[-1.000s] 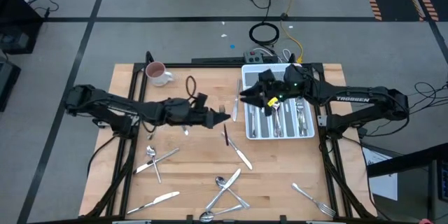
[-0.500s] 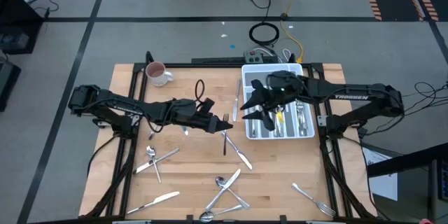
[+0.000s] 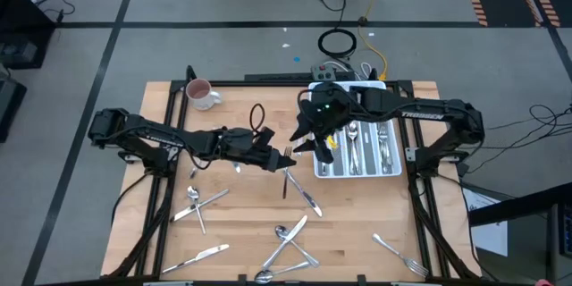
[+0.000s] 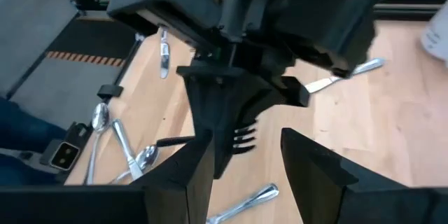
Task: Sort silverware
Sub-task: Put the left fork in the right section of the silverware tray
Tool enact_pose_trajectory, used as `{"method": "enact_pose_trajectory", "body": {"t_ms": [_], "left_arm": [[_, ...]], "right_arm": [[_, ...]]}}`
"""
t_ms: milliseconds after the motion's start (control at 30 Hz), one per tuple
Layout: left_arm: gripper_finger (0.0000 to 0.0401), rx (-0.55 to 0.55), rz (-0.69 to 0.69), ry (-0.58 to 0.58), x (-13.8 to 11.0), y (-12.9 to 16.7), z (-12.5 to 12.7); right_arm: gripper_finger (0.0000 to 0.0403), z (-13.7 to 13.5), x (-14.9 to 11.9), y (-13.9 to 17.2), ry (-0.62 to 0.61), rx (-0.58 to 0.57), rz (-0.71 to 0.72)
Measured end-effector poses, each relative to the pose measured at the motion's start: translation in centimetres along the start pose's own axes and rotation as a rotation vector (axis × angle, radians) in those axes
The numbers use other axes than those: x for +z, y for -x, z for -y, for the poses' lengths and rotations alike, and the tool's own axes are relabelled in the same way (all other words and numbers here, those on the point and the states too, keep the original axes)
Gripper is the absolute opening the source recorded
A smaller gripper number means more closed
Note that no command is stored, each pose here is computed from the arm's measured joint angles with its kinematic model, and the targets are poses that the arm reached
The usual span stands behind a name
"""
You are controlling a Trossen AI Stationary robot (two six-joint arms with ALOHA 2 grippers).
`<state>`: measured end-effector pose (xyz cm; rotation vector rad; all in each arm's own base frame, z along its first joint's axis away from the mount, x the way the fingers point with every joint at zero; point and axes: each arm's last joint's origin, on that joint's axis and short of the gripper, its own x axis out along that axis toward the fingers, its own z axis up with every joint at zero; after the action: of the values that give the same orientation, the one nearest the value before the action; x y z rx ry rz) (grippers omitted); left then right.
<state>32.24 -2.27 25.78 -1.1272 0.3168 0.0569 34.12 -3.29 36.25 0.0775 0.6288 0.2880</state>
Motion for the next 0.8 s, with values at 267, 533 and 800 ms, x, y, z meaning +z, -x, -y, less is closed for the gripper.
{"method": "enact_pose_trajectory", "body": {"t_ms": [267, 533, 800], "left_arm": [[0.0002, 0.017, -0.006, -0.019, -0.1, 0.0, -0.2], [0.0002, 0.019, -0.004, -0.026, -0.1, 0.0, -0.2], [0.0002, 0.021, -0.002, -0.026, -0.1, 0.0, -0.2]], "right_arm": [[0.0158, 0.3, -0.5, -2.1, -0.01, 0.019, -0.043], [0.0157, 0.5, -0.6, -3.2, 0.007, 0.021, -0.044], [0.0094, 0.5, -0.5, -3.2, 0.056, 0.019, -0.036]]}}
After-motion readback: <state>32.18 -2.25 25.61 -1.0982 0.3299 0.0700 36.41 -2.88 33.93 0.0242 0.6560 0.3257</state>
